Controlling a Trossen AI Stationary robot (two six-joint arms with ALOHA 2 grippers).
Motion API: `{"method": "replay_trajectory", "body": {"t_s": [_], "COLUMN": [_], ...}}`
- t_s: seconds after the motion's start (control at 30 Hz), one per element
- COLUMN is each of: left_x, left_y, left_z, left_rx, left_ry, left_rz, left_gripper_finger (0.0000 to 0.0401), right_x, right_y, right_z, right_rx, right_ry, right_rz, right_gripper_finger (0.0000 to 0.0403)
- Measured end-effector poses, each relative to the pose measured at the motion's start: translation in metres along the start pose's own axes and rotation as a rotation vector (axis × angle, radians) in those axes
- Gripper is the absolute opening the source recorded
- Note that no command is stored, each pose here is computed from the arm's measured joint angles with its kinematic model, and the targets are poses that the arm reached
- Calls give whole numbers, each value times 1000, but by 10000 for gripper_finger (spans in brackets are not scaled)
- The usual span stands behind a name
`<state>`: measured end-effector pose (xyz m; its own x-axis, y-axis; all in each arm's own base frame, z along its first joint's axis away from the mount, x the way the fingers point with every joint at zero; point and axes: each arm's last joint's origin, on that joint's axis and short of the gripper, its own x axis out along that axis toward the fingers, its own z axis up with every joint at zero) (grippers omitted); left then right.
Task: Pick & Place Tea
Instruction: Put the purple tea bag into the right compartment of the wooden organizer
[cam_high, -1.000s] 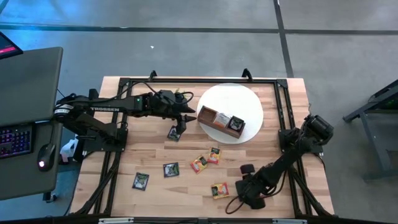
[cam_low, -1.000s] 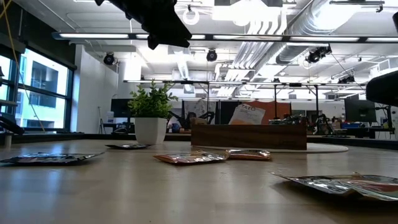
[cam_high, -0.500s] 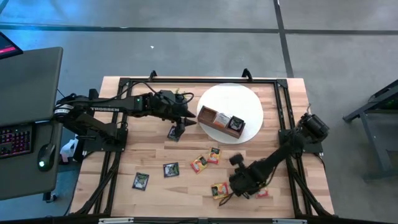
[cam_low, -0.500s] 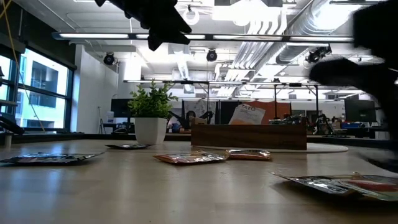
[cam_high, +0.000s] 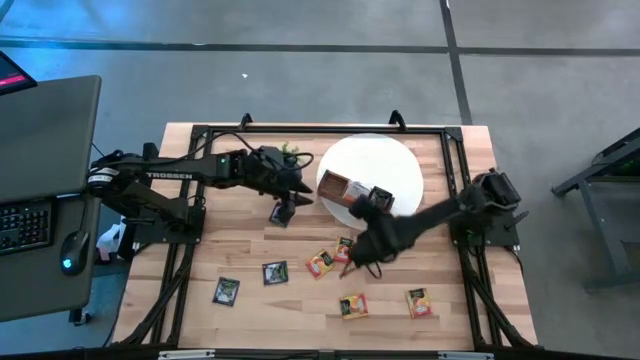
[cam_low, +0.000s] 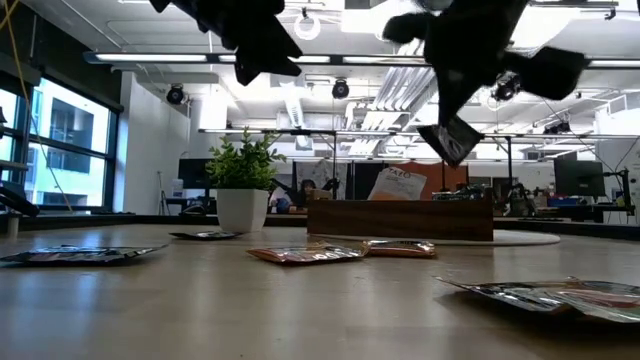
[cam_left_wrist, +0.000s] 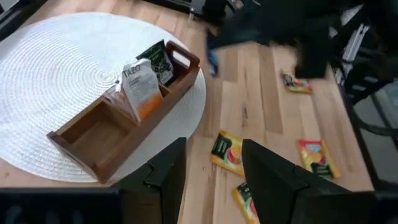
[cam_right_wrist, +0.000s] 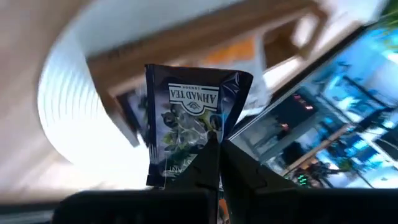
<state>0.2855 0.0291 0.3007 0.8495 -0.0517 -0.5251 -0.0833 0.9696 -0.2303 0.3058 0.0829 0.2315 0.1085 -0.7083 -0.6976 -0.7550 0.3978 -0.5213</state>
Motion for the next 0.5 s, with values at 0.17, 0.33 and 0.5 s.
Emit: {"method": "replay_trajectory", "body": {"t_s": [0.17,0.33,0.5], "left_x": [0,0,0], "left_y": [1,1,1], "left_z": [-3,-3,-4], "left_rx": [15,17,38], "left_ry": [31,33,37], "left_rz": [15,18,21], "left_gripper_finger": [154,154,154], "right_x": [34,61,78], "right_y": [-10,-11,-8], "right_z": [-15,-24,-24], "right_rx": [-111,-174,-229], "right_ry": [95,112,124], "right_rz": [56,138,125], "right_gripper_finger": [3,5,2]}}
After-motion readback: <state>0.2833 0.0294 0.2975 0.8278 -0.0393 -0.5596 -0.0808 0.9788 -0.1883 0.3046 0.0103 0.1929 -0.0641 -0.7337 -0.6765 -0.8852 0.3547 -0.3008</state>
